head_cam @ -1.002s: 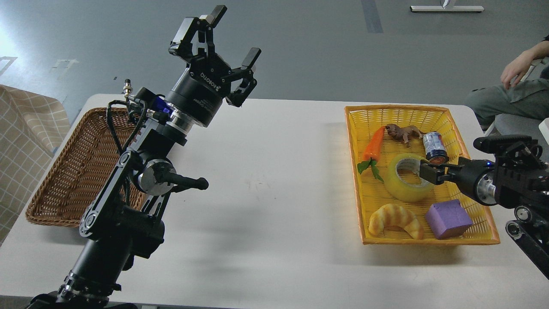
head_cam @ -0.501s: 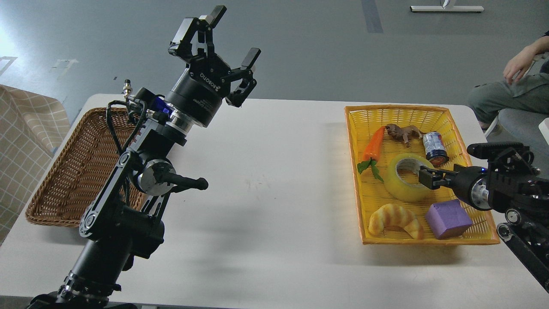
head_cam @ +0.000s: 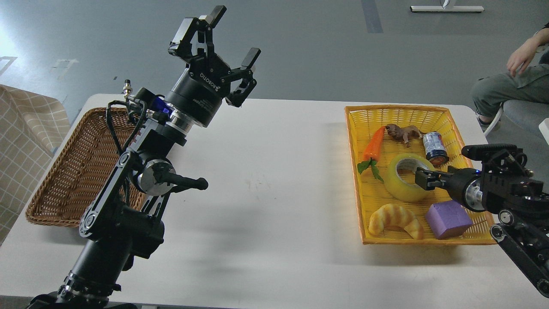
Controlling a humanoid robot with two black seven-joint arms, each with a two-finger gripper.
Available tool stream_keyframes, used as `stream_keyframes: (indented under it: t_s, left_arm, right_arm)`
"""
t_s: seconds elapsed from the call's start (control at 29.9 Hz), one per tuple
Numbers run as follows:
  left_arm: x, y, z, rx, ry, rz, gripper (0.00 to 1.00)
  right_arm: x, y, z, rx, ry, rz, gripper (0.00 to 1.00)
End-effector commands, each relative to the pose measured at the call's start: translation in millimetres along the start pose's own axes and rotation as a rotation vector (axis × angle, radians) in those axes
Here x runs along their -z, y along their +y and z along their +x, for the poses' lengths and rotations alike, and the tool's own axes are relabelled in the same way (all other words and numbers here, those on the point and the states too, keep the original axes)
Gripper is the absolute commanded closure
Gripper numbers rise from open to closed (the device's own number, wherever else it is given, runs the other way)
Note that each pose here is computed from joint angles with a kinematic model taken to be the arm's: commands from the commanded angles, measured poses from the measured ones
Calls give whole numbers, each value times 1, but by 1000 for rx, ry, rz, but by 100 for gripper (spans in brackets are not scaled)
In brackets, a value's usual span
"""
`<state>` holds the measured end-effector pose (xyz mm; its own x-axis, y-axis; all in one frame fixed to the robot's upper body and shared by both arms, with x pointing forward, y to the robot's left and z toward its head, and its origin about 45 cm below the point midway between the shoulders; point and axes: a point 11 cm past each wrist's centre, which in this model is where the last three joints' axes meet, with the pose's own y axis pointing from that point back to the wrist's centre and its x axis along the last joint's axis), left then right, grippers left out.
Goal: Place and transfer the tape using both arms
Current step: 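Close the right gripper on the rim of the tape roll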
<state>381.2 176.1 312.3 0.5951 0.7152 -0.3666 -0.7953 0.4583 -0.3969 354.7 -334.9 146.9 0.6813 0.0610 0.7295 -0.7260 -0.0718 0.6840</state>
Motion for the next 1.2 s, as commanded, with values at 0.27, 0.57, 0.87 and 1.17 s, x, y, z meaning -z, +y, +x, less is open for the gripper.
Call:
stream_keyframes:
  t_s: [0.27, 0.57, 0.87, 1.17]
  left_arm:
    - [1, 1, 1, -4, 1, 2, 2]
    - [-1, 0, 1, -5, -1, -5, 2]
    - [-2, 0, 1, -3, -1, -8, 2]
    - [-3, 0, 0, -2, -2, -11, 2]
  right_arm:
    - [0, -4, -8, 17, -7, -18, 41]
    - [1, -4, -10, 21, -11, -14, 51]
    - [3, -4, -8, 17, -16, -3, 63]
    - [7, -3, -4, 9, -23, 15, 80]
